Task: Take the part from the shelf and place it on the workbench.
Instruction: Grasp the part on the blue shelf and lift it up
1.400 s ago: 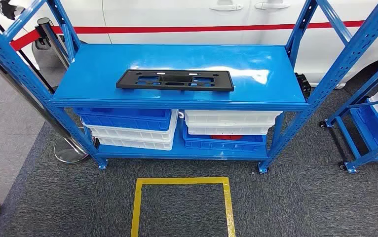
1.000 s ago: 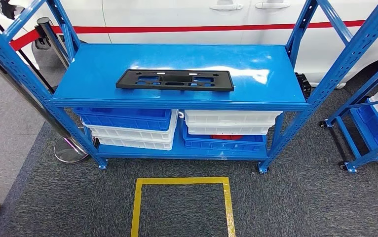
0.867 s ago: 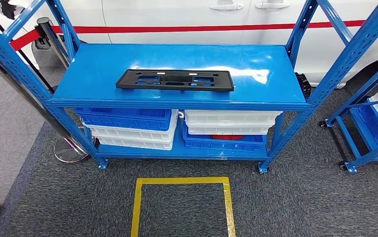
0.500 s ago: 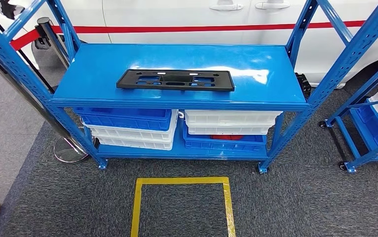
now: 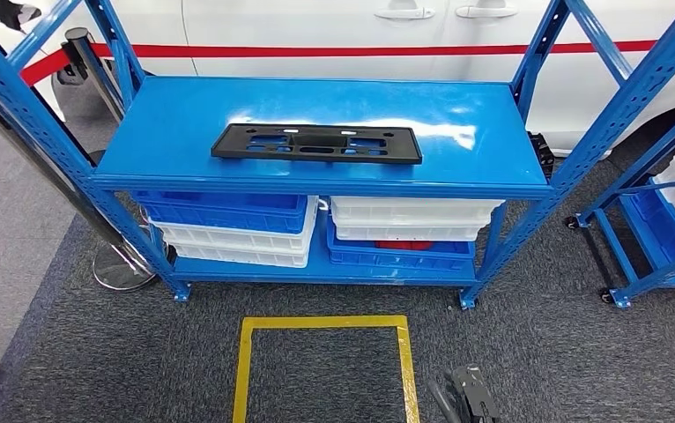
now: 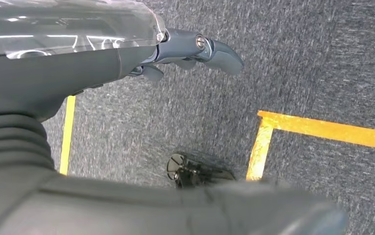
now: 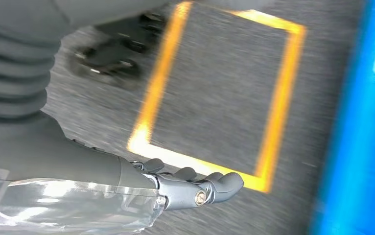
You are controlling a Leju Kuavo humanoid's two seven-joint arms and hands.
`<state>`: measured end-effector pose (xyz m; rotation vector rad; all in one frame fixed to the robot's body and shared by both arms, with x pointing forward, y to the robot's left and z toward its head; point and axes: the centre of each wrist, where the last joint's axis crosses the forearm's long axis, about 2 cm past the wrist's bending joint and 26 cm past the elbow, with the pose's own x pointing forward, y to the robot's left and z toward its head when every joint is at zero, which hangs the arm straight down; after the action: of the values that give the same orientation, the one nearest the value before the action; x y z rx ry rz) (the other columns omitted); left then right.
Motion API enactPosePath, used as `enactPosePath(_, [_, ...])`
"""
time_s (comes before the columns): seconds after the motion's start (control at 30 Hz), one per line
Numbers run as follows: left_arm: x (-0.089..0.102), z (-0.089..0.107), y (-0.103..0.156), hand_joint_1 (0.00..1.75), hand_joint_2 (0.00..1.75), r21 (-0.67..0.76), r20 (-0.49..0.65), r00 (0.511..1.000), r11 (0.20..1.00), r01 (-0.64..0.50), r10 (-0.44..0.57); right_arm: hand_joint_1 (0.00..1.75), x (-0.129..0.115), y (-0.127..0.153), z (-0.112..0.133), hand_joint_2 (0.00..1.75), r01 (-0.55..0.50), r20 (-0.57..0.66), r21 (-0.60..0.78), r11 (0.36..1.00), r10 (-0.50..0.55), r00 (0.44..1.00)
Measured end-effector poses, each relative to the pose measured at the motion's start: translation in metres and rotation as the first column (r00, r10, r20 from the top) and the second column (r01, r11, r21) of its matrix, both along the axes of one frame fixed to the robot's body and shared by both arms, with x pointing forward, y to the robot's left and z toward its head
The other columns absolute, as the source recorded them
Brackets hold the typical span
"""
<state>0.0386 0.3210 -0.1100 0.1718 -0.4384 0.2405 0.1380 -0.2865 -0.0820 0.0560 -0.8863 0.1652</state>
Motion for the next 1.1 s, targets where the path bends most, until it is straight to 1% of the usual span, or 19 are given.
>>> enactPosePath(0.07, [-0.001, 0.0, -0.002, 0.0, 0.0, -0.004, 0.002, 1.0, 1.0, -0.014, 0.014, 0.0, 0.027, -0.005, 0.016, 0.0, 0.002, 0.151, 0.008, 1.0, -0.003, 0.989])
enactPosePath(0.23, [0.002, 0.0, -0.003, 0.0, 0.0, 0.0, 0.01, 0.999, 0.999, -0.034, 0.034, 0.0, 0.063, -0.007, 0.046, 0.0, -0.023, 0.358, 0.021, 1.0, 0.014, 0.934])
enactPosePath(0.37, [0.004, 0.0, -0.003, 0.0, 0.0, 0.004, 0.017, 0.999, 0.999, -0.048, 0.048, 0.0, 0.09, -0.006, 0.076, 0.0, -0.052, 0.52, 0.033, 0.998, 0.027, 0.854])
enactPosePath(0.47, [0.005, 0.0, -0.003, 0.0, 0.0, 0.006, 0.02, 0.998, 0.998, -0.059, 0.059, 0.0, 0.107, -0.002, 0.1, 0.0, -0.085, 0.629, 0.046, 0.995, 0.038, 0.776])
enactPosePath(0.6, [0.004, 0.0, -0.002, 0.0, 0.0, 0.01, 0.024, 0.997, 0.997, -0.072, 0.072, 0.0, 0.125, 0.006, 0.134, 0.0, -0.14, 0.756, 0.059, 0.988, 0.047, 0.652])
enactPosePath(0.8, [0.006, 0.0, -0.003, 0.0, 0.0, 0.013, 0.034, 0.996, 0.996, -0.089, 0.088, 0.0, 0.142, 0.02, 0.19, 0.0, -0.239, 0.901, 0.071, 0.969, 0.04, 0.431])
enactPosePath(0.93, [0.007, 0.0, -0.004, 0.0, 0.0, 0.019, 0.038, 0.994, 0.995, -0.099, 0.098, 0.0, 0.145, 0.032, 0.225, 0.0, -0.314, 0.96, 0.07, 0.947, 0.021, 0.279])
enactPosePath(1.1, [0.007, 0.0, -0.006, 0.0, 0.0, 0.022, 0.04, 0.993, 0.994, -0.109, 0.109, 0.0, 0.142, 0.047, 0.269, 0.0, -0.408, 0.997, 0.046, 0.912, -0.014, 0.081])
